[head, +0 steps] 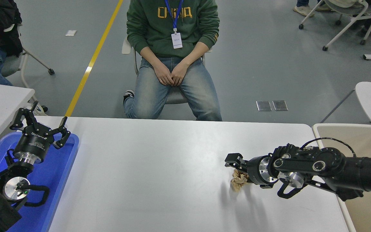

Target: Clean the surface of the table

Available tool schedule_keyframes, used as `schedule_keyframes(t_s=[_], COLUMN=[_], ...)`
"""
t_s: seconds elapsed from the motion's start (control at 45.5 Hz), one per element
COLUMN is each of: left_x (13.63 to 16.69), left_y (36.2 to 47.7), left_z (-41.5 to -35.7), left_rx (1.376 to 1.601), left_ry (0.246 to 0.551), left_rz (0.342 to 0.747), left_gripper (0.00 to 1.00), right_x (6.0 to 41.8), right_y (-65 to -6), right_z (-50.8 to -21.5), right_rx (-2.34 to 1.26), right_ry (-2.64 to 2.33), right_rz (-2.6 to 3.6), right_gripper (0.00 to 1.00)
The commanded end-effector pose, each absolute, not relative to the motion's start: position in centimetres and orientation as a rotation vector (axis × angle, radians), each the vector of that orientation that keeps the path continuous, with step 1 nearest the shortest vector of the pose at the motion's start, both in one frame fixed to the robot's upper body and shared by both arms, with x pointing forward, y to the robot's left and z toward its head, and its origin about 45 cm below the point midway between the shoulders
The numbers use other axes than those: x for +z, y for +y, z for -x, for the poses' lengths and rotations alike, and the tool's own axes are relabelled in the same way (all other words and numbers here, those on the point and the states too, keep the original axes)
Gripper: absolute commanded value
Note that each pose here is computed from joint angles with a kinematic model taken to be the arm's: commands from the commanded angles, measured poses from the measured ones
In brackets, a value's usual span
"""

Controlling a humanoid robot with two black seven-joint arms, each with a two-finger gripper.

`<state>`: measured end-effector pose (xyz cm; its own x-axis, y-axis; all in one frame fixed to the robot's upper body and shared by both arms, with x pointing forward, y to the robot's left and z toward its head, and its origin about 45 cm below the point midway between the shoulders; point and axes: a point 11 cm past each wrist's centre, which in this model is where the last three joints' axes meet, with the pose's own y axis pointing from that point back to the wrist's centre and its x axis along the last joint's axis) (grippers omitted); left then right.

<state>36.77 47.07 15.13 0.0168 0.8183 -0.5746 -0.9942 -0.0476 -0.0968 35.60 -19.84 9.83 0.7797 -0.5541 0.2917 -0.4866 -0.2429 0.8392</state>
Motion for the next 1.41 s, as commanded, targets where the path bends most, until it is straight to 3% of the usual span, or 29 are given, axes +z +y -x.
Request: schedule_keyframes(t_s=[0.0,0.154,0.286,0.462,0.615,1.033,1.385], left_x=[15.14,15.14,15.14,15.14,15.14,15.14,15.12], left_y=[47.1,47.1,47.1,47.1,47.1,47.1,47.1], left_z=[-36.77,-36.77,-36.77,-36.77,-36.77,-36.77,-36.76], left_rx=[1.532,1.532,1.532,1.532,1.532,1.532,1.531], left_ry=[0.395,0.395,0.395,0.395,0.395,0.395,0.396], left_rz=[0.566,0.566,0.566,0.566,0.566,0.566,0.565], left_gripper=[1.0,1.0,1.0,1.0,1.0,1.0,1.0], right_x=[8.6,7.8,7.9,7.5,7.6,10.7,18.6], right_y=[-18.7,-17.7,-18.0,-19.4,-19.6,-20.9,-26.0], right_z=[-35.8,-36.1,-36.6,-36.5,-36.4,-38.3,-39.9], right_rx=[-0.046,0.003,0.058,0.074,0.059,0.029,0.028], right_ry=[-0.778,-0.764,-0.745,-0.7,-0.665,-0.708,-0.789], right_rz=[-1.875,-1.867,-1.83,-1.731,-1.695,-1.673,-1.702], right_gripper=[1.0,0.98,0.84,0.43,0.01,0.0,0.0])
